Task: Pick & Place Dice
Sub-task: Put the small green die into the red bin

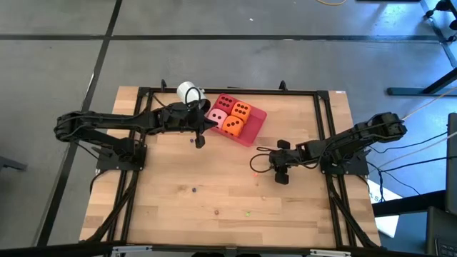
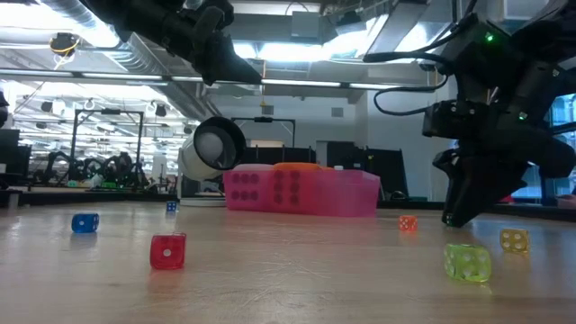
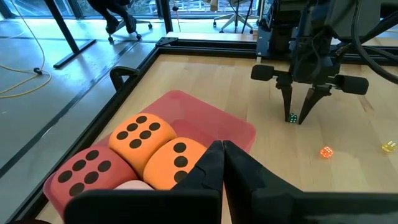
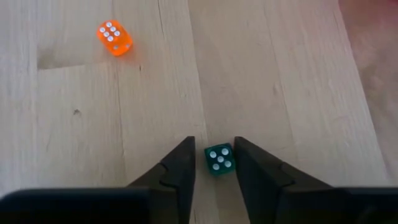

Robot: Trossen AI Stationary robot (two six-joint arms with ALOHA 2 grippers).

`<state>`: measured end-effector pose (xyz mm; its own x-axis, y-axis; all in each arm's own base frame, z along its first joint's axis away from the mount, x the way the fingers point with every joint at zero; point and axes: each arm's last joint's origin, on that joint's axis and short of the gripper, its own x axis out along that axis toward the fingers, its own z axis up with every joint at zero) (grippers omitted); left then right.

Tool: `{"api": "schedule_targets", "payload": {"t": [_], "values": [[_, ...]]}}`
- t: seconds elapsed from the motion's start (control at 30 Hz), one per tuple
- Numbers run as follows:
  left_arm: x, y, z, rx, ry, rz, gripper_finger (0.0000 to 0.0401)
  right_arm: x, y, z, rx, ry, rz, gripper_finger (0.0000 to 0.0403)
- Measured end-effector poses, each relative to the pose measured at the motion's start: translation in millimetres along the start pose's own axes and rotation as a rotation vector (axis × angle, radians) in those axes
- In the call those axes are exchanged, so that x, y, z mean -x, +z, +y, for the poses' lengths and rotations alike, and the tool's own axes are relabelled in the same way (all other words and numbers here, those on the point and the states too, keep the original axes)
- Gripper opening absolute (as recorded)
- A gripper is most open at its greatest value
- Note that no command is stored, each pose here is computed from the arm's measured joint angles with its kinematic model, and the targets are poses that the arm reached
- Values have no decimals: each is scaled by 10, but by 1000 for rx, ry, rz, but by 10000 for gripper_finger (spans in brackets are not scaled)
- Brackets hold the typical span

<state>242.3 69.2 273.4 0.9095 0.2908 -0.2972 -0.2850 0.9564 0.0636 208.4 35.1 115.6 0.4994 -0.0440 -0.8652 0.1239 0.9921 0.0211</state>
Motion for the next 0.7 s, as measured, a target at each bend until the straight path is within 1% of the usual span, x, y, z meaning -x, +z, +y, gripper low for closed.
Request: {"api": "schedule_targets", "payload": {"t": [0.53, 0.7], "values": [[0, -1, 0, -7, 0, 1, 6, -4, 11, 2, -8, -1, -19, 77], [0, -1, 1, -9, 0, 1, 4, -4, 20, 4, -4, 0, -28, 73]]}}
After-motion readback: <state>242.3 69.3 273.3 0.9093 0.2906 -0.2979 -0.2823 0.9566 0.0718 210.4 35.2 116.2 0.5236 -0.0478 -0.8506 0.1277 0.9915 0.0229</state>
